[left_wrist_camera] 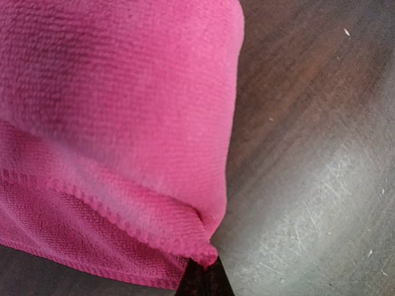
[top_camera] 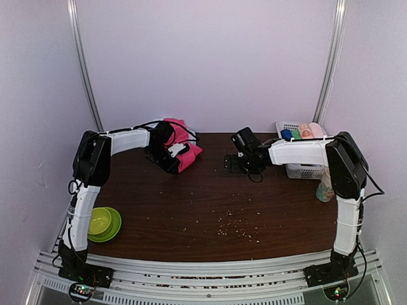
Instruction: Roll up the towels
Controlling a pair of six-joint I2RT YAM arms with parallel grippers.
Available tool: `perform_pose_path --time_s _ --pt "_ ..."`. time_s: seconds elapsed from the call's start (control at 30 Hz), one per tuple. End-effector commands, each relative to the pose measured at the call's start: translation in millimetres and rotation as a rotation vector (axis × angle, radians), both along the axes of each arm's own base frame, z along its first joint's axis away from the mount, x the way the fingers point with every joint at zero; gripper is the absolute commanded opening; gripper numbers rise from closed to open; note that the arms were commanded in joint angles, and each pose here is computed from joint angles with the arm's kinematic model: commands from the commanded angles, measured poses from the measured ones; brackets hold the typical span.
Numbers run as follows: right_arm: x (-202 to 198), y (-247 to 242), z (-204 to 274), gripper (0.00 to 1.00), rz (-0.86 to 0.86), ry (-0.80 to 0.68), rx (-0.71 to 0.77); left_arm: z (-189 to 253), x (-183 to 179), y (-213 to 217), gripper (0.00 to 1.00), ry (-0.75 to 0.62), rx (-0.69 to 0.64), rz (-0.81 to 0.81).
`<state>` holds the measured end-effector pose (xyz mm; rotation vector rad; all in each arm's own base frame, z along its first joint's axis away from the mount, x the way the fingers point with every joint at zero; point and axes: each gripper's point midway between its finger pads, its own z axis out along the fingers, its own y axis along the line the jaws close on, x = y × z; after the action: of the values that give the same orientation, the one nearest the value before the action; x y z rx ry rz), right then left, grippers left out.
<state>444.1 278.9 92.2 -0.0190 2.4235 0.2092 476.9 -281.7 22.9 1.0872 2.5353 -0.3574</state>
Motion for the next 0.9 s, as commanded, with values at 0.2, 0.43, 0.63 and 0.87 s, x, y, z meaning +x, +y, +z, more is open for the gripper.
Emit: perform_pose_path --time_s 0.2,0.43,0.63,0.87 --pt "-12 -12 -42 0.99 0.016 0.099 -0.089 15 -50 -12 0.00 0.103 -0.085 -0.014" --pt "-14 -9 -35 1.00 0.057 0.083 -0.105 61 -48 -19 0.00 0.032 -0.145 -0.034" --pt "-15 17 30 1.00 0.206 -0.072 0.000 157 -44 -29 0.00 -0.132 -0.265 -0.086" --pt "-27 52 115 1.00 0.418 -0.270 0.010 258 -57 -37 0.00 -0.279 -0.405 -0.167"
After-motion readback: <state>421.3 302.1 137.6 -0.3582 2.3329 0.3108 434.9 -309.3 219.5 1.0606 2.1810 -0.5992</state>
